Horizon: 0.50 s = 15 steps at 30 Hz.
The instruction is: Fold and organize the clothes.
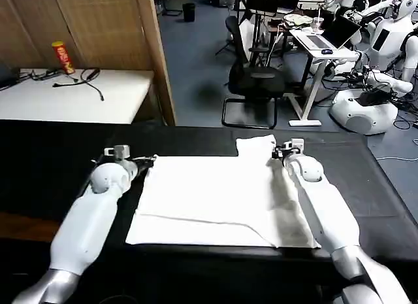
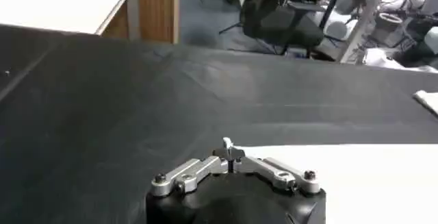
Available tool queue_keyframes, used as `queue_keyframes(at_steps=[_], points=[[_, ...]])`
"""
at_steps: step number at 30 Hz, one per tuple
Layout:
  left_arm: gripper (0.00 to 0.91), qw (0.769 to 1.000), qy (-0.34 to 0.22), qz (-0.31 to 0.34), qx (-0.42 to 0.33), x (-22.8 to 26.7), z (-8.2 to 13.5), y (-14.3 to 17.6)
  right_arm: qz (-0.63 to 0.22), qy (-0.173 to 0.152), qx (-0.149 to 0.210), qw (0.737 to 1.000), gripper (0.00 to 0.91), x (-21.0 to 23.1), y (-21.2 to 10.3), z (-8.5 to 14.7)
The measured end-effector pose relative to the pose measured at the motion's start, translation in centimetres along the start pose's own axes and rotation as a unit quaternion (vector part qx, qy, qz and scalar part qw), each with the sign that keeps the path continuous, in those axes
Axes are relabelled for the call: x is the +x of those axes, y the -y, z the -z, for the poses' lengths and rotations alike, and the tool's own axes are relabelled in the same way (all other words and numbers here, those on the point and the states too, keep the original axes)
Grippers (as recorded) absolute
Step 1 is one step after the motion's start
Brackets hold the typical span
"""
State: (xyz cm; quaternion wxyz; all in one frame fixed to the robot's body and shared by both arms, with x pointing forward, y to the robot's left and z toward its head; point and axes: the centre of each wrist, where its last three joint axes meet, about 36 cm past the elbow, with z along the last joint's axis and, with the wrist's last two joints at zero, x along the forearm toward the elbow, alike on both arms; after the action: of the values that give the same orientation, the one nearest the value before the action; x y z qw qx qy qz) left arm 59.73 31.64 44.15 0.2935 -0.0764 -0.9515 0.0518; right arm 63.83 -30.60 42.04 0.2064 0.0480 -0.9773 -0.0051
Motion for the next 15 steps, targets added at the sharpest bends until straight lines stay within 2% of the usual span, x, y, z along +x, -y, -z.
queue_keyframes(at_steps=[8,15], points=[[0.0,1.0,0.019,-0.006,0.005,2.8,0.5,-0.2,0.018,0.027,0.005,0.999,0.0,4.2,1.4,0.3],[0.0,0.999,0.04,-0.021,-0.021,7.9,0.0,0.3,0.026,0.026,0.034,0.999,0.0,10.2,2.4,0.1]])
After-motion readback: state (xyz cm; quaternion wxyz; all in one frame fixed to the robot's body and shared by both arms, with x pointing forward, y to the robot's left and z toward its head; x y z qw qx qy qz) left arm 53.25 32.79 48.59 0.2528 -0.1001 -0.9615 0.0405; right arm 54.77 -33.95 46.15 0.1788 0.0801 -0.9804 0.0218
